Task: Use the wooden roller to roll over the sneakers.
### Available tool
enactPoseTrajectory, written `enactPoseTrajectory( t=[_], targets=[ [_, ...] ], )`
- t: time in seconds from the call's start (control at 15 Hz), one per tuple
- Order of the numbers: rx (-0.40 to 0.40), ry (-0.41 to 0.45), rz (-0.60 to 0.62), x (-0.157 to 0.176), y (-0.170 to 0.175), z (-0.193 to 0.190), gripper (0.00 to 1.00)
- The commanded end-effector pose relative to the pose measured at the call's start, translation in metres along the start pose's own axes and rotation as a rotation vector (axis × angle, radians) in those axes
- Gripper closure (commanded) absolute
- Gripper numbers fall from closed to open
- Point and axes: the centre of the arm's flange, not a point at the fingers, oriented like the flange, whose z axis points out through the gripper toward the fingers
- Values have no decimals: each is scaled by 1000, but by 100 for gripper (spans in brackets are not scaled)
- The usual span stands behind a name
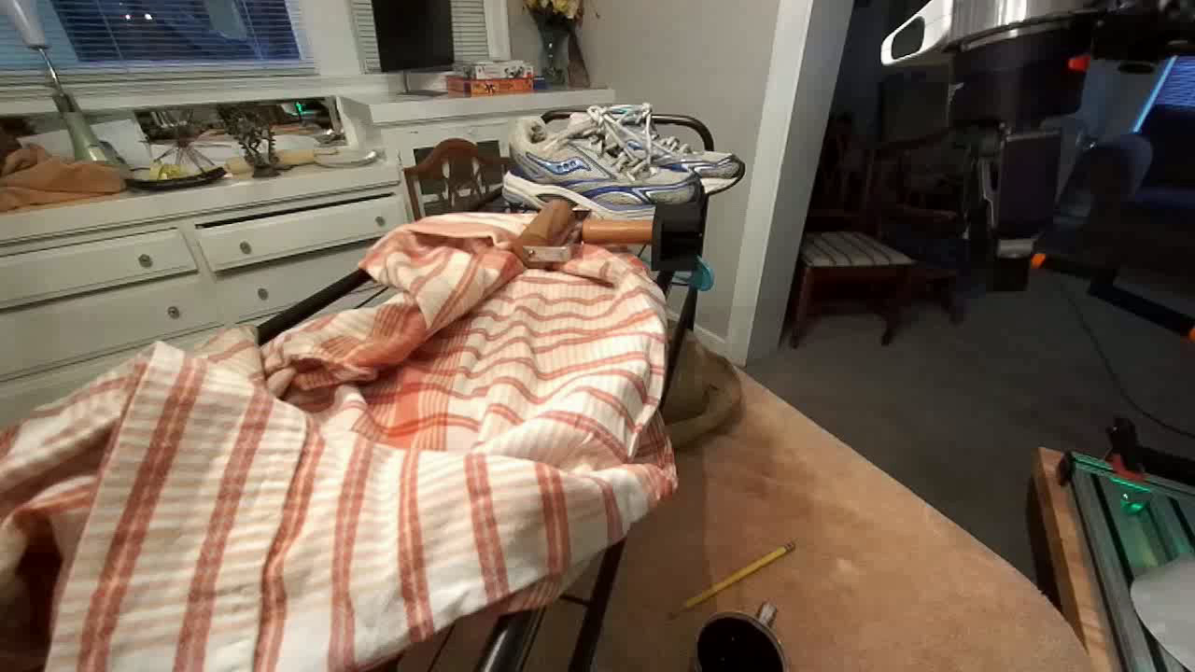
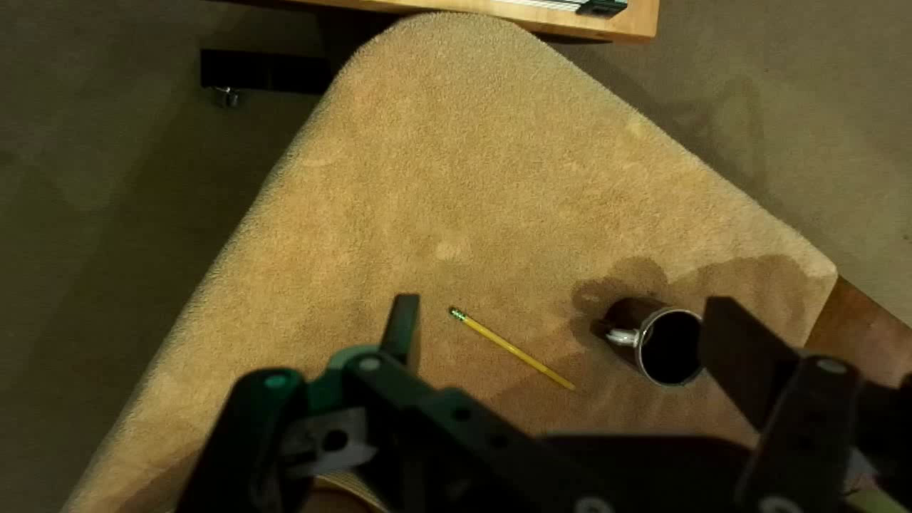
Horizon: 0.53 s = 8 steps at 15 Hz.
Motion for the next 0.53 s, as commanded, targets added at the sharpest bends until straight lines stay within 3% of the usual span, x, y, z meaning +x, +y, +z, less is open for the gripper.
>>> enactPoseTrajectory(
  t=[0.0,0.4,0.47],
  targets=[
    [0,0,0,0,0,0,0],
    [0,0,0,0,0,0,0],
    [-4,37,5,5,2,1,0]
  ],
)
